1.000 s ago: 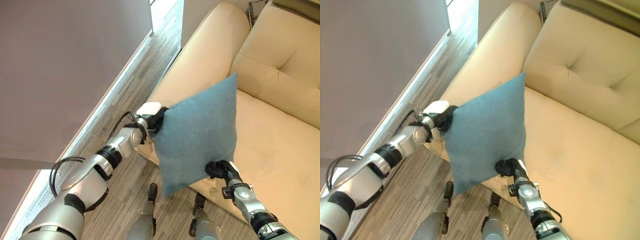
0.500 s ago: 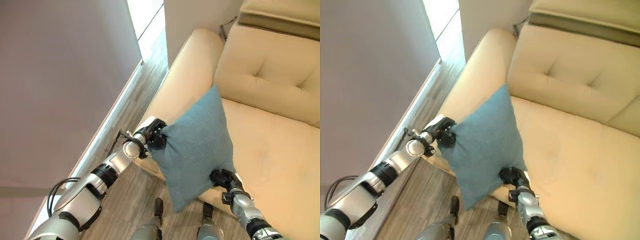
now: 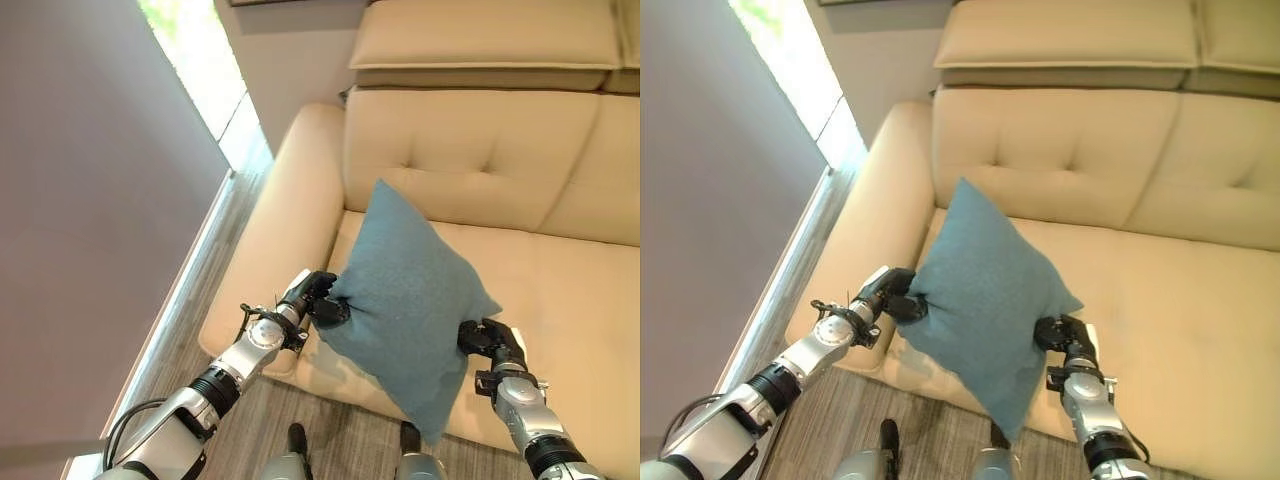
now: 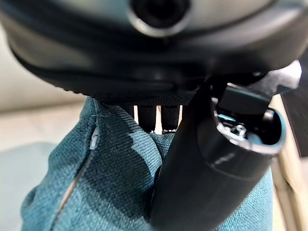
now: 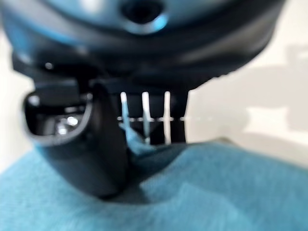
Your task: Pick up all the scattered cushions and arrange them neatly on the sofa.
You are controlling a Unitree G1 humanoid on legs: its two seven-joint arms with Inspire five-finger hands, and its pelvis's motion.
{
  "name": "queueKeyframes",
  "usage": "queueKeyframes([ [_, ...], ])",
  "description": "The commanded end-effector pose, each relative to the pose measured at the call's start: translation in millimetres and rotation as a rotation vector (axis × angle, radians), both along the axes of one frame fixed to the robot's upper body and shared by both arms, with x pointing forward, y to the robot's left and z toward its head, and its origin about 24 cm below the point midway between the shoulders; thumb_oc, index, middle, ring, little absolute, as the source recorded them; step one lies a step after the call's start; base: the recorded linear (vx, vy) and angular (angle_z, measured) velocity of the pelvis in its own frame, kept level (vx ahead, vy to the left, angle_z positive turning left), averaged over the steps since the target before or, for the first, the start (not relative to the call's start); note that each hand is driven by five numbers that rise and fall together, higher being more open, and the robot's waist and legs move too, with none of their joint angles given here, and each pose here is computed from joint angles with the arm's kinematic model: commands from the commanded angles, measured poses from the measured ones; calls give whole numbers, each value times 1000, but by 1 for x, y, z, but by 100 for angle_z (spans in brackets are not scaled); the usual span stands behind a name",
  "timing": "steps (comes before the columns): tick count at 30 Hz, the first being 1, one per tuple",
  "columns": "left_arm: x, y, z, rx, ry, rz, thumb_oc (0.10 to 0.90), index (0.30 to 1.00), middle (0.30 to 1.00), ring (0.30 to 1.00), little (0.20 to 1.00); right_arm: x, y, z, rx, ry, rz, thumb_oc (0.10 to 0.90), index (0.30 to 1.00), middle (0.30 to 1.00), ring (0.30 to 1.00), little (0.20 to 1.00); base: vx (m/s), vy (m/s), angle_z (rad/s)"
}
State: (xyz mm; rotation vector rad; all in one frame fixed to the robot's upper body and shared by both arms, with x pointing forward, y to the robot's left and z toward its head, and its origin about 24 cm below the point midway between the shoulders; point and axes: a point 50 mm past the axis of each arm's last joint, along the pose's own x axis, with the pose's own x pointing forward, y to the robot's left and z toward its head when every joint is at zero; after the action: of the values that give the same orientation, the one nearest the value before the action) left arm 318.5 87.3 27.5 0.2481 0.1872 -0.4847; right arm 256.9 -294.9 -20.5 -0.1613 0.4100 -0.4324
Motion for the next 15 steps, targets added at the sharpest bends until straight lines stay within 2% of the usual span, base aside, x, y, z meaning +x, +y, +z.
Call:
queueKeyframes([
  [1,-7,-84,68,-284,-229,-258,400,300,300,300,300,54,76,60,71,-357,290,400,300,300,300,300,64,86,-92],
  [6,-6,-111,87,-217,-314,-328,400,300,300,300,300,68,87,79,17,-395,363,400,300,300,300,300,5,-32,-102],
  [10,-6,-118,87,-219,-308,-333,400,300,300,300,300,76,87,96,2,-451,377,400,300,300,300,300,-2,-180,-24],
  [15,-7,-116,85,-188,-320,-345,400,300,300,300,300,77,86,107,-26,-487,383,400,300,300,300,300,25,-330,1],
])
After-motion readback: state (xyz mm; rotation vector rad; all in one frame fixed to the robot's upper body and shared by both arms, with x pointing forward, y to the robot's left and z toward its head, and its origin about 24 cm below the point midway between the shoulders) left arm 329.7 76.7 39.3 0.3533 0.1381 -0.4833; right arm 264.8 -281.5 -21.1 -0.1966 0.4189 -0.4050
